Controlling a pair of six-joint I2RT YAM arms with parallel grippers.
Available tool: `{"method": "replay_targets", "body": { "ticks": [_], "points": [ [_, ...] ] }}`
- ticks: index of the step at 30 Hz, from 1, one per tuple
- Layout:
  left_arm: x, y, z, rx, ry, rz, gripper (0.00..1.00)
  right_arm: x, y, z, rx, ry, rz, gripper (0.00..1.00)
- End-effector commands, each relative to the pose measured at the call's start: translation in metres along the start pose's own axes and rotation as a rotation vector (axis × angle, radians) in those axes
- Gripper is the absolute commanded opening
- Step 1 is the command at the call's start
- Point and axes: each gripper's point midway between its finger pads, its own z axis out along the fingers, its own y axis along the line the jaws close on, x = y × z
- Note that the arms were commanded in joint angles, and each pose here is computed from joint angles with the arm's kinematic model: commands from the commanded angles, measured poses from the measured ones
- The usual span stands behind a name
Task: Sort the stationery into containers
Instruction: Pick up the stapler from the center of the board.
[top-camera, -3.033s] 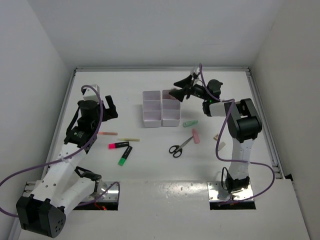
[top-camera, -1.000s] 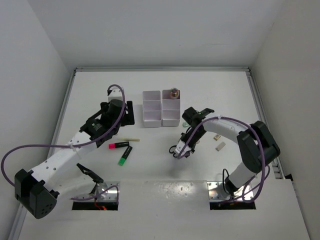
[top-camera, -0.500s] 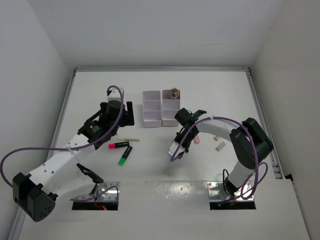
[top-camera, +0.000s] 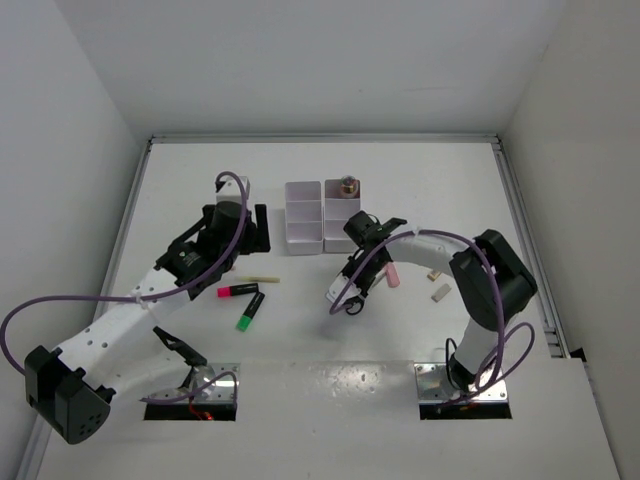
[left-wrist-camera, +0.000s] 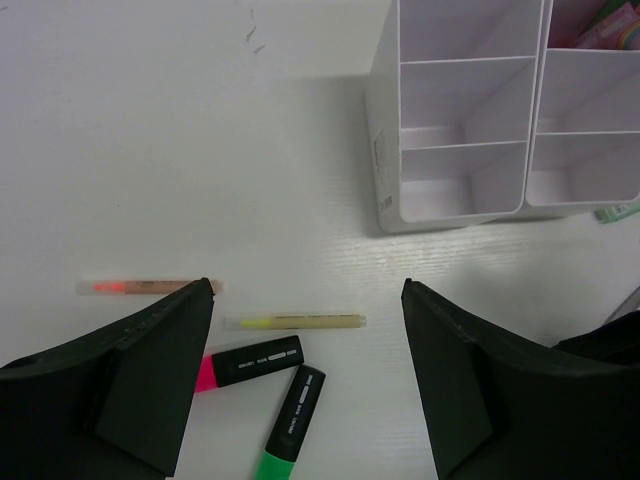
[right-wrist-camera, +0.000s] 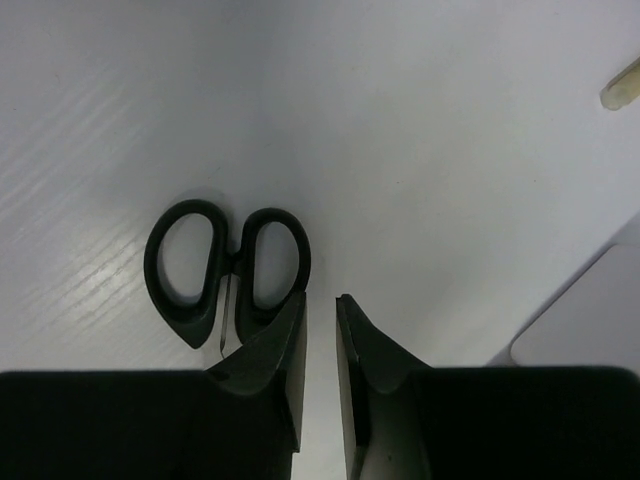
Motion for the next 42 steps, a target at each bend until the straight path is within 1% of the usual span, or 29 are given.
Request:
{"method": "replay_targets", "body": {
  "ticks": [1,8,11,19,26,27,30,32,36,37,40,42],
  "points": [
    [-0.008,-0.001,-0.002,0.024,-0.034,-0.009,0.82,-0.007,-0.013,0.003,-0.003,-0.034,0.003,0.19],
    [-0.01,-0.001,-0.004,0.027,-0.042,-0.012,0.82,-0.011,-0.012,0.009,-0.048,-0.049,0.013,0.22],
    [-0.01,-0.001,-0.004,0.027,-0.042,-0.012,0.82,-0.013,-0.005,0.016,-0.097,-0.045,0.009,0.24],
    [-0.011,-0.002,-0.006,0.039,-0.046,-0.007,0.82,-0.005,0.0,0.02,-0.143,-0.007,0.008,0.24],
    [-0.013,-0.002,-0.008,0.042,-0.054,-0.01,0.82,-0.003,0.002,0.029,-0.19,-0.021,0.017,0.23],
    [-0.013,-0.003,-0.009,0.05,-0.051,-0.01,0.82,-0.006,0.005,0.029,-0.216,-0.018,0.021,0.19],
    [-0.013,-0.003,-0.009,0.051,-0.051,-0.01,0.82,-0.006,0.008,0.03,-0.254,-0.029,0.036,0.12],
    [-0.013,-0.003,-0.009,0.051,-0.051,-0.01,0.82,-0.007,0.014,0.033,-0.279,-0.026,0.038,0.09],
    [-0.013,-0.003,-0.009,0.051,-0.051,-0.01,0.82,-0.008,0.009,0.03,-0.273,-0.024,0.034,0.05],
    [-0.013,-0.003,-0.009,0.051,-0.051,-0.01,0.82,-0.01,0.011,0.03,-0.28,-0.037,0.042,0.02],
    [-0.015,-0.002,-0.01,0.045,-0.062,-0.014,0.82,-0.022,-0.006,0.021,-0.222,-0.067,0.027,0.0],
    [-0.02,0.004,-0.013,0.021,-0.084,-0.021,0.82,-0.035,-0.019,0.016,-0.167,-0.11,0.048,0.0]
  ]
}}
